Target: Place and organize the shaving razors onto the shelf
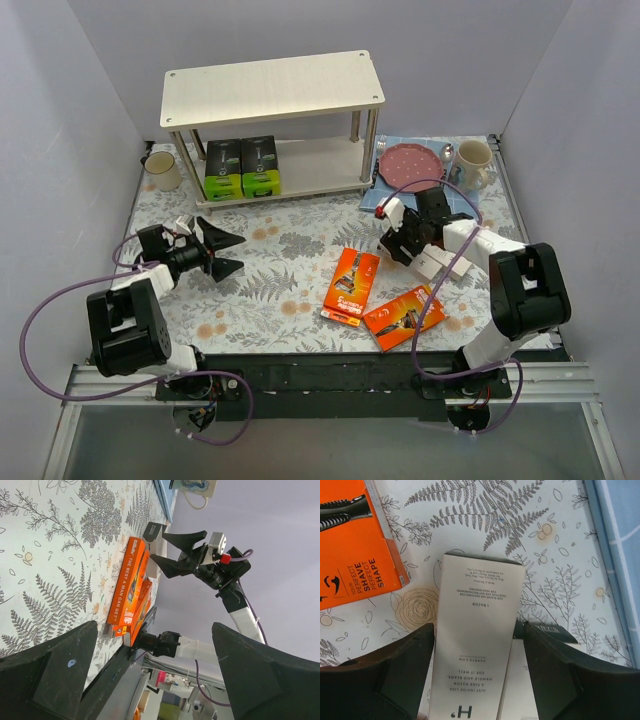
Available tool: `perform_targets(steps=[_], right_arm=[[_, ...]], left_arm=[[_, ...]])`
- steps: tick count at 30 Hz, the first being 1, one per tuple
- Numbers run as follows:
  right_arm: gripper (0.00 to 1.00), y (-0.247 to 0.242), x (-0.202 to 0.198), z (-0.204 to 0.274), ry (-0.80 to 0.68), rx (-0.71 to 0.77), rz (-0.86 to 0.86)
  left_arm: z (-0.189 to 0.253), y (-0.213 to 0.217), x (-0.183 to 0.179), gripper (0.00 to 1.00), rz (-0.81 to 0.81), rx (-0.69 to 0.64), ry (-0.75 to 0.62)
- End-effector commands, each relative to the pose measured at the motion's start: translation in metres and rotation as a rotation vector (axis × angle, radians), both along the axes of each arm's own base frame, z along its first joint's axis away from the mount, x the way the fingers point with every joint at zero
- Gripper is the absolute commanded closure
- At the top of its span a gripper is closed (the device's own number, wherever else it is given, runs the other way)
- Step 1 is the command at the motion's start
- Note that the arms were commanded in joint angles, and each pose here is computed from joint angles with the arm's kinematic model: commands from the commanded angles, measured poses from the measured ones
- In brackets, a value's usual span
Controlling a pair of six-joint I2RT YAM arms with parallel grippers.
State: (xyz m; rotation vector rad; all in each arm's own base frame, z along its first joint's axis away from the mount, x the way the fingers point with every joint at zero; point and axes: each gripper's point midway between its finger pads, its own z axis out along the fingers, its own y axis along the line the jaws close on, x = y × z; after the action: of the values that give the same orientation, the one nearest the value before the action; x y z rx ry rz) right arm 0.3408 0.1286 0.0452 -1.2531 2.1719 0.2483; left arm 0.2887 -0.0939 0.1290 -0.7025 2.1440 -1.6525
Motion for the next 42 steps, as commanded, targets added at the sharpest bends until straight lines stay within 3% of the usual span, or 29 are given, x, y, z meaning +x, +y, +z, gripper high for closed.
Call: perform_targets(steps=[1,7,12,20,21,23,24,25,32,38,42], right_arm=[[0.24,0.015,-0.010,-0.014,0.088,0.033,0.072],[0.16,0.038,-0.018,-0.004,0.176,0.133,0.103],[0.35,0.044,-0.009,0.012,0.122,0.144,0.058],[0.47,0.144,0.023,0.129,-0.052,0.393,0.017],[0.49,0.155,0.022,0.133,-0.020,0.429,-0.026],[0.58,0.177,0.029,0.148,-0.028,0.477,-0.108],[0.67,0.185,0.031,0.142,0.047,0.522,-0.217],[0.69,0.191,0.033,0.139,0.055,0.520,-0.291],[0.71,0.254,0.017,0.099,0.260,0.550,-0.392],[0.73,0.277,0.010,0.056,0.388,0.522,-0.482],[0.73,0.273,0.005,0.023,0.447,0.483,-0.563]], left_arm=[[0.014,-0.003,-0.003,0.02,-0.033,0.022,-0.076],[0.016,-0.008,-0.017,0.02,-0.047,0.011,-0.086],[0.015,-0.009,-0.025,0.02,-0.032,0.032,-0.105],[0.007,-0.007,-0.030,0.02,-0.012,0.108,-0.138],[0.008,-0.007,-0.029,0.02,-0.013,0.118,-0.150],[0.006,-0.005,-0.030,0.03,-0.010,0.136,-0.138],[0.005,-0.005,-0.030,0.03,-0.016,0.158,-0.157],[0.005,-0.004,-0.029,0.03,-0.013,0.172,-0.167],[-0.002,0.004,-0.024,0.05,0.011,0.270,-0.196],[0.006,-0.028,-0.016,0.05,-0.117,0.284,-0.334],[-0.010,-0.045,-0.015,0.05,-0.169,0.250,-0.268]])
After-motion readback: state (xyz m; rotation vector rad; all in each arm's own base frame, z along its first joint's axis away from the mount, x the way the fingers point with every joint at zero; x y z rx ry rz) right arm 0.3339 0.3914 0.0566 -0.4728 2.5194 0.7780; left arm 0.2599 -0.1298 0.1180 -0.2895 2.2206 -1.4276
